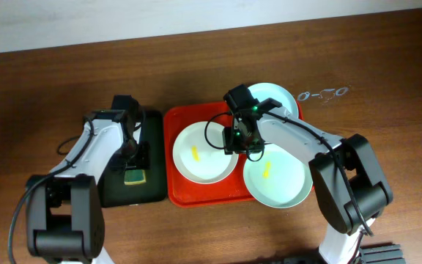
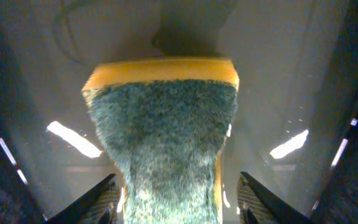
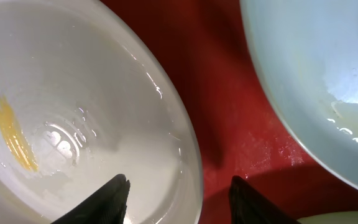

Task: Clean dirty plates on tray and stack at the side
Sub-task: 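Reach left gripper to the black tray and grasp the green sponge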

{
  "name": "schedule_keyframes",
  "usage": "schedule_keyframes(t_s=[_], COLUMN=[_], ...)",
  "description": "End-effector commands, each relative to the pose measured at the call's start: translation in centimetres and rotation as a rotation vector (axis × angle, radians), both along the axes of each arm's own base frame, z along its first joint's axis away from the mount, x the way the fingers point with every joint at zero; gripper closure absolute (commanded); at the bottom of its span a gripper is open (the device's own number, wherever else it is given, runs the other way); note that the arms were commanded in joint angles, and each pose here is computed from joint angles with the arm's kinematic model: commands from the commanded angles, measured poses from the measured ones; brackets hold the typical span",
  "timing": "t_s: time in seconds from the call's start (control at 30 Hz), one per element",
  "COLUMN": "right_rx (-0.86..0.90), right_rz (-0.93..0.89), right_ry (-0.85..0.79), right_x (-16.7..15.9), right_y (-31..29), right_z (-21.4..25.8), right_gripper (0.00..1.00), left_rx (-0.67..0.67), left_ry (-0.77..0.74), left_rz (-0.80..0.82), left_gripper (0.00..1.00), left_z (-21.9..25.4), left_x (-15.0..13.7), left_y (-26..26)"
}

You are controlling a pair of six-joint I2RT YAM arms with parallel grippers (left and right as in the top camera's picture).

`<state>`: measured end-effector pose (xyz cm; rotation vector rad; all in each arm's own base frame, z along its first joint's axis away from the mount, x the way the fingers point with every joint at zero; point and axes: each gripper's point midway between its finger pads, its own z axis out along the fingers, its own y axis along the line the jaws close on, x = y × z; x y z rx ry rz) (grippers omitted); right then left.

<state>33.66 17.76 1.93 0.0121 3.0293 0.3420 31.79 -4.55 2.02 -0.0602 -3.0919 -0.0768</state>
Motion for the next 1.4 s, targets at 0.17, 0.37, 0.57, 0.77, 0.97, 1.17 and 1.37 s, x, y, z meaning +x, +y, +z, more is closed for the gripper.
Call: schedule_keyframes(t_s=[0.17, 0.37, 0.57, 0.77, 0.97, 1.17, 1.37], right_rx=[0.018, 0.018, 0.018, 0.018, 0.018, 0.02, 0.027], right_rz=[-0.001, -0.001, -0.001, -0.001, -0.001, -0.001, -0.057], right_ry=[-0.028, -0.028, -0.028, -0.028, -0.028, -0.029, -0.016], right_x=[0.2, 0.2, 0.2, 0.2, 0.2, 0.2, 0.2], right_y=[0.2, 0.2, 0.2, 0.2, 0.2, 0.2, 0.3], right_z=[1.1, 1.1, 1.1, 1.1, 1.2, 1.2, 1.2], right_gripper=[0.46, 0.46, 0.46, 0.46, 0.46, 0.46, 0.7], left_rx=[0.002, -0.004, -0.004, -0.002, -0.004, -0.009, -0.032], left_ry=[0.0, -0.011, -0.009, -0.003, -0.015, -0.052, -0.204], left_rz=[0.015, 0.015, 0.016, 0.015, 0.015, 0.019, 0.02], left_gripper=[0.5, 0.55, 0.52, 0.59, 1.0, 1.0, 1.0], left_z=[-0.8, -0.9, -0.9, -1.5, -1.2, 1.7, 7.1], left_x=[0.4, 0.6, 0.6, 0.1, 0.5, 2.1, 4.6], left_y=[0.8, 0.7, 0.7, 0.8, 0.8, 0.7, 0.3])
